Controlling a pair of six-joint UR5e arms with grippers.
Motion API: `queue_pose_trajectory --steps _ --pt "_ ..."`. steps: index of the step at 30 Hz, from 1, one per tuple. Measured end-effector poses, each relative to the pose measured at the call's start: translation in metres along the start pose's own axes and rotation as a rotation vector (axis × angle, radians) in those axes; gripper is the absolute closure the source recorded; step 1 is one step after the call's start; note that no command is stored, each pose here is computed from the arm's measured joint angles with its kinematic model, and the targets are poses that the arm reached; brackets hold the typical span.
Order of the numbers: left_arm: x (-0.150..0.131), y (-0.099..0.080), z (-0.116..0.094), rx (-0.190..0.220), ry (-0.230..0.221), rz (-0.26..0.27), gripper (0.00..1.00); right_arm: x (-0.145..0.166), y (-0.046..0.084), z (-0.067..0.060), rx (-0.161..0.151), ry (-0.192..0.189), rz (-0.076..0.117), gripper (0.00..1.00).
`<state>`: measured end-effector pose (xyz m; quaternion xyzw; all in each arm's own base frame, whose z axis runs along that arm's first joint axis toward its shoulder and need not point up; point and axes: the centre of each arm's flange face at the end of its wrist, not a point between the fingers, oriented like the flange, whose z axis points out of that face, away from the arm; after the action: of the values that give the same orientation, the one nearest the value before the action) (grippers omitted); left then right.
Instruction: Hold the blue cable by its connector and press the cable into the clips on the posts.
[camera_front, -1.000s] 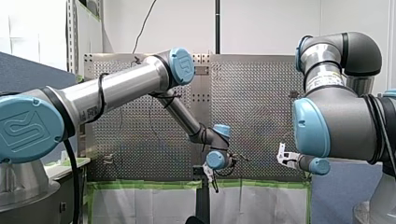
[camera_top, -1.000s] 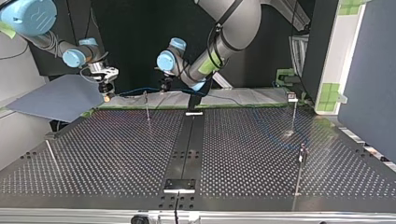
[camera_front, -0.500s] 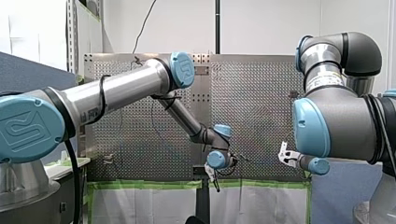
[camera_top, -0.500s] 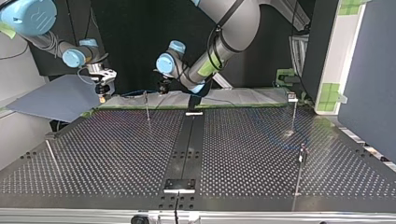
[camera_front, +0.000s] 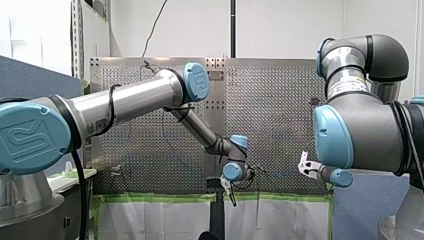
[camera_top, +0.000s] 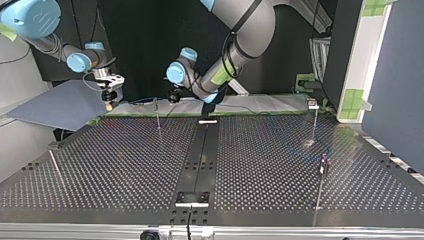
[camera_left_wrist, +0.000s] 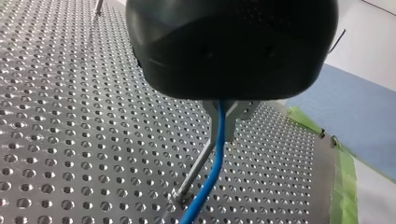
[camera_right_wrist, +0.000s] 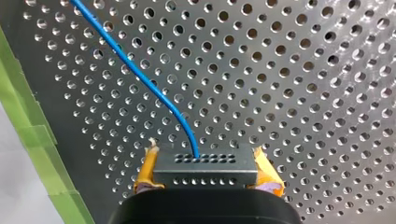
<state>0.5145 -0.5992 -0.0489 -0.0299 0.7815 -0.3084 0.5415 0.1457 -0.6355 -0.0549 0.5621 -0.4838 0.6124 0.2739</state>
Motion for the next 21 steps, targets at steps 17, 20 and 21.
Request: queue_pose_trajectory --steps 17,20,21 --pt "-0.012 0.006 0.013 0.018 0.007 -0.021 1.0 0.007 0.001 0.008 0.007 0.018 0.024 1.0" --pt "-0.013 0.01 0.019 0.019 0.013 -0.027 1.0 0.008 -0.001 0.011 0.013 0.026 0.036 1.0" --pt "-0.013 0.011 0.02 0.018 0.017 -0.027 1.0 0.009 -0.002 0.012 0.016 0.031 0.04 1.0"
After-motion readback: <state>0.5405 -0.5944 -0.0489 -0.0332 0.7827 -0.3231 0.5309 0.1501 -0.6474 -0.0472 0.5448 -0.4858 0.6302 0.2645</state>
